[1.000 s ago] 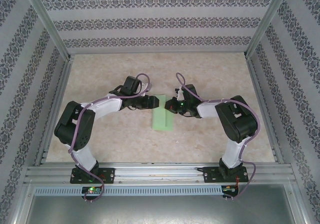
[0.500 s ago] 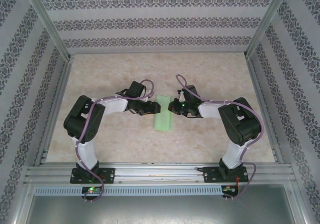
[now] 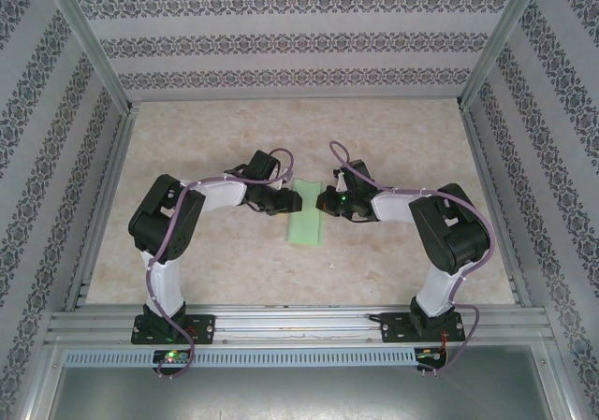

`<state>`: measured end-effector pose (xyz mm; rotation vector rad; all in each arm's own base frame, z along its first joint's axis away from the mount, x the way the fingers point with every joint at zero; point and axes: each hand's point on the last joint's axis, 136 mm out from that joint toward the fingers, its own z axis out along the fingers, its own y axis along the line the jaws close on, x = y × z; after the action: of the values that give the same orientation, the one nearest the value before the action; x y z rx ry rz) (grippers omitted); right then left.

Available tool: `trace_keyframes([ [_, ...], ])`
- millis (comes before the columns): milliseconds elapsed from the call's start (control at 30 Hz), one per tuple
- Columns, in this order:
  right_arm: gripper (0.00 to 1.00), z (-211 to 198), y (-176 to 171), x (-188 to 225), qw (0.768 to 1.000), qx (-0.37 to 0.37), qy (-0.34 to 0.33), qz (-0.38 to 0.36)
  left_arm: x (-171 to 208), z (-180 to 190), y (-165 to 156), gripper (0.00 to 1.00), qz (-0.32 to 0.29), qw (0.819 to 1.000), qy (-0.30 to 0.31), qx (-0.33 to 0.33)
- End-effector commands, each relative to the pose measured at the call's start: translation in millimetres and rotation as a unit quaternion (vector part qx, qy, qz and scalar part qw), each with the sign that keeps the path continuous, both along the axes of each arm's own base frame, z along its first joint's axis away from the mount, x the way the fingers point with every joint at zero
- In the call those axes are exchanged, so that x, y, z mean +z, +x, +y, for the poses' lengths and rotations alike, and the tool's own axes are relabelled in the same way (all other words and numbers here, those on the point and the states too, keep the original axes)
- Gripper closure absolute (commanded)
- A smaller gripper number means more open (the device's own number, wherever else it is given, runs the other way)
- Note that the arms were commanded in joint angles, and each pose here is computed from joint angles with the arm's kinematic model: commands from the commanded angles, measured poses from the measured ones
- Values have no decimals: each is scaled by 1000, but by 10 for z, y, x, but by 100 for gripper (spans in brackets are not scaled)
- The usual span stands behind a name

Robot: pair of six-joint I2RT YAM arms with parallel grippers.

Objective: Fold a paper plane with a square sheet of paper (fold left side to right side)

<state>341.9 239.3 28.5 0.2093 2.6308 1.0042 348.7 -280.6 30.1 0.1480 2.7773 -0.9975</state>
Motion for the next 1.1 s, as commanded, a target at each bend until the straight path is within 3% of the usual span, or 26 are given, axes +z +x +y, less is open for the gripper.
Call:
trace_keyframes([
  [0, 95, 24, -9, 76, 1000, 8, -8, -16, -187, -42, -140, 59, 25, 999, 36, -15],
  [367, 64, -337, -8, 202, 998, -29, -39, -35, -357, 68, -315, 59, 48, 994, 96, -5],
  [667, 60, -638, -52, 283, 996, -58, -50, -42, -454, 79, -396, 58, 63, 989, 130, 11],
  [1067, 60, -701, -51, 311, 996, -63, -48, -45, -564, 3, -555, 54, 85, 985, 147, 21],
])
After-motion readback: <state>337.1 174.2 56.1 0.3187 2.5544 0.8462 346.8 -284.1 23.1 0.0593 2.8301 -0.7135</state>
